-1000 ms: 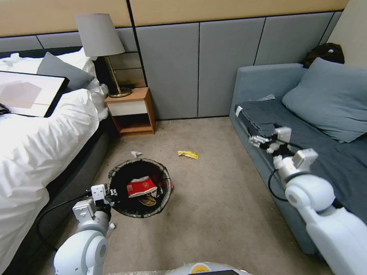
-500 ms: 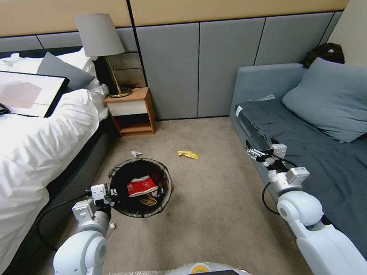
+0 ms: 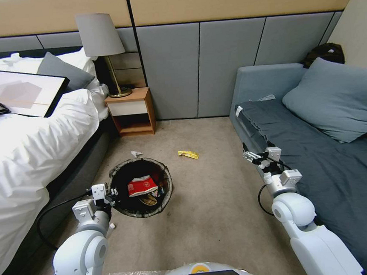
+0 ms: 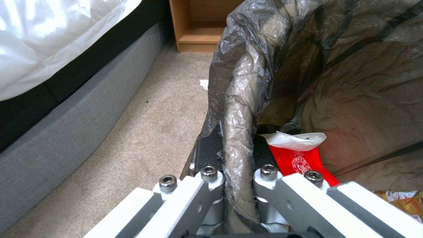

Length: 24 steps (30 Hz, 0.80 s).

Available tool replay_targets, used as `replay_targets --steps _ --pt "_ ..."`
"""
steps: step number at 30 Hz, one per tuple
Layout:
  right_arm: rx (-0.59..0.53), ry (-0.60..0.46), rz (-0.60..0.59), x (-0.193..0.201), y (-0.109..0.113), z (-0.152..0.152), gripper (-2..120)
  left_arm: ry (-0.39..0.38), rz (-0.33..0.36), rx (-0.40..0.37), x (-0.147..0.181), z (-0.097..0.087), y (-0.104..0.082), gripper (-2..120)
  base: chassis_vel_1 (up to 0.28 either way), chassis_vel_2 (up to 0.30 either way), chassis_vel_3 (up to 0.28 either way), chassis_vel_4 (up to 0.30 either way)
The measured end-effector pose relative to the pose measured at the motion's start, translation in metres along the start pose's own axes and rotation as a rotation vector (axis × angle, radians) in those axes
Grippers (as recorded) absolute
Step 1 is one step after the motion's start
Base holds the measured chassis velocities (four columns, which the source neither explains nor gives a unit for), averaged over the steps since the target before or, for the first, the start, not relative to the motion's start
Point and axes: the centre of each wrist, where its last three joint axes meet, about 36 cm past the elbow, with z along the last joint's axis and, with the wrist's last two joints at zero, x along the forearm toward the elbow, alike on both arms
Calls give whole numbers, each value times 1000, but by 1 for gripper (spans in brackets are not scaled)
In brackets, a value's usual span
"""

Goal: Pick up the trash bin, then pick up the garbage from the floor and place it into the trash bin.

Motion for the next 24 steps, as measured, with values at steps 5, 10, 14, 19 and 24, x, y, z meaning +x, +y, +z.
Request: replay_targets --steps 5,10,14,19,24 --pt "12 1 -2 2 1 2 100 2 0 2 0 1 -1 0 0 0 0 0" --pt "4 -1 -9 3 4 5 100 4 -1 1 -1 1 -1 0 0 0 0 0" --pt "-5 3 -14 5 6 7 100 5 -2 0 -1 2 0 0 0 0 0 0" --pt "-17 11 -23 7 7 9 100 6 -5 -2 0 2 1 0 0 0 0 0" --pt "-26 10 -37 7 4 9 100 6 -9 -5 1 2 1 0 0 0 0 0"
